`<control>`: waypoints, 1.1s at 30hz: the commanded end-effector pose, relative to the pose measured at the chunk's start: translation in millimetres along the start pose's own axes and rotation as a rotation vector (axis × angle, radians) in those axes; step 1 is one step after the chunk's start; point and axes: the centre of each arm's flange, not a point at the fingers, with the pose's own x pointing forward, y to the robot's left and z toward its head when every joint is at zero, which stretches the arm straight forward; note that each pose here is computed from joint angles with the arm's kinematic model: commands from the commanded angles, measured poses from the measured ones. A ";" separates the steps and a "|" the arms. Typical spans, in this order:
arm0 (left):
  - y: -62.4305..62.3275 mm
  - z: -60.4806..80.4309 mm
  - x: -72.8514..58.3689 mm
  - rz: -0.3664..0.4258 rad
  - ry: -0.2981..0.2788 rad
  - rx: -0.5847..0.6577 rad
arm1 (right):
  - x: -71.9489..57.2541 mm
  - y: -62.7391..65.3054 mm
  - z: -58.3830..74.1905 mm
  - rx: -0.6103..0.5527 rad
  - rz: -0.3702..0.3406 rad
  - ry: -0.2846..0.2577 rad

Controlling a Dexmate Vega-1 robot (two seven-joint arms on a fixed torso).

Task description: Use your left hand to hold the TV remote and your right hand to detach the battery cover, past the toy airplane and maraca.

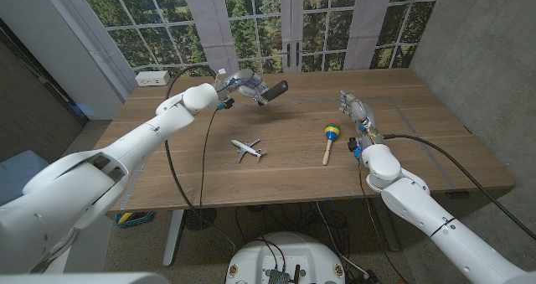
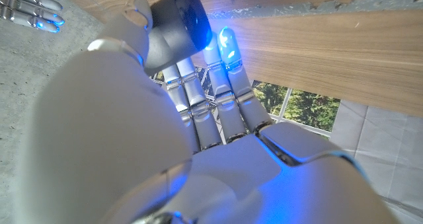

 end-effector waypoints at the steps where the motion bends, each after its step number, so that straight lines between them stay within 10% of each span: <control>1: -5.5 8.3 2.6 -0.013 -0.025 -0.009 | 3.2 8.0 9.7 -0.031 0.035 -0.002; 33: -15.6 18.2 8.0 -0.019 -0.052 -0.027 | 13.1 43.0 27.0 -0.110 0.112 -0.011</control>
